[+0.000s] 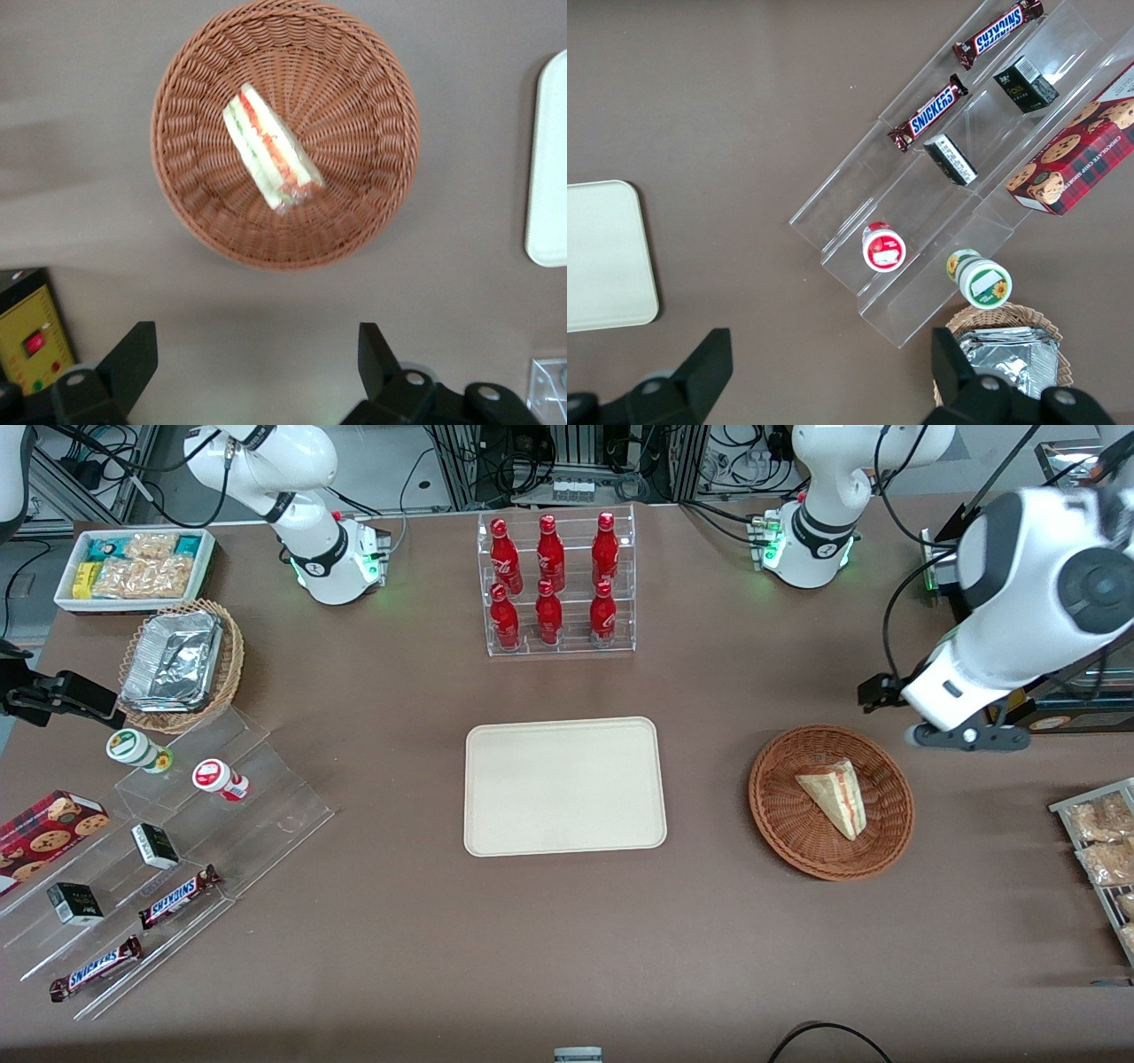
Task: Place sandwich from basket to tray
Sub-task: 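Move the left gripper over the wrapped sandwich in the wicker basket, then lower the left gripper and close it on the wrapped sandwich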
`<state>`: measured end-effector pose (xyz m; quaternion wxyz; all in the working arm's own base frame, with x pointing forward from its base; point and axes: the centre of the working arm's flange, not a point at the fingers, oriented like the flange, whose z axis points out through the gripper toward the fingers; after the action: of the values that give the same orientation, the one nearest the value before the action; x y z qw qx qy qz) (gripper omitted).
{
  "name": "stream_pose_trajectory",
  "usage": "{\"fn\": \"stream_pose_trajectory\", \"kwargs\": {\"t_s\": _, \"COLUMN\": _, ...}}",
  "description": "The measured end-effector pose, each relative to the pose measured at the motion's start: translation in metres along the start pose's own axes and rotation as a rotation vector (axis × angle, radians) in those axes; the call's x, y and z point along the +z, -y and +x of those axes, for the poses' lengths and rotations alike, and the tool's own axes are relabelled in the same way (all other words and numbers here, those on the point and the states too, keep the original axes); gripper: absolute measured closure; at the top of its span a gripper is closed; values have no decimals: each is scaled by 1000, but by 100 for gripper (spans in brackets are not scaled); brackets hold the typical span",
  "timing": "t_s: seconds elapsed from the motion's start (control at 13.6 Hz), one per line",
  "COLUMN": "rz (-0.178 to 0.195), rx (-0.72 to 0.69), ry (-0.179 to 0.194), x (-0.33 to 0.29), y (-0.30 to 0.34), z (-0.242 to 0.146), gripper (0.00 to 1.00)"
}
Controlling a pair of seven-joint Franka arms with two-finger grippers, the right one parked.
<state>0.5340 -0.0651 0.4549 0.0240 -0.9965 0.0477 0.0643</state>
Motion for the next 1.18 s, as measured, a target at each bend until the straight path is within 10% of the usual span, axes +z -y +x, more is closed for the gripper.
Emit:
{"fn": "stream_pose_trajectory", "kwargs": {"t_s": 0.29, "rz": -8, "rx": -2, "ry": -69, "x": 71, "y": 1, "z": 5, "gripper": 0}}
{"fn": "stream_pose_trajectory", "kwargs": {"t_s": 1.18, "rz": -38, "rx": -610, "ry": -67, "x": 150, "y": 2, "z": 31, "gripper": 0}}
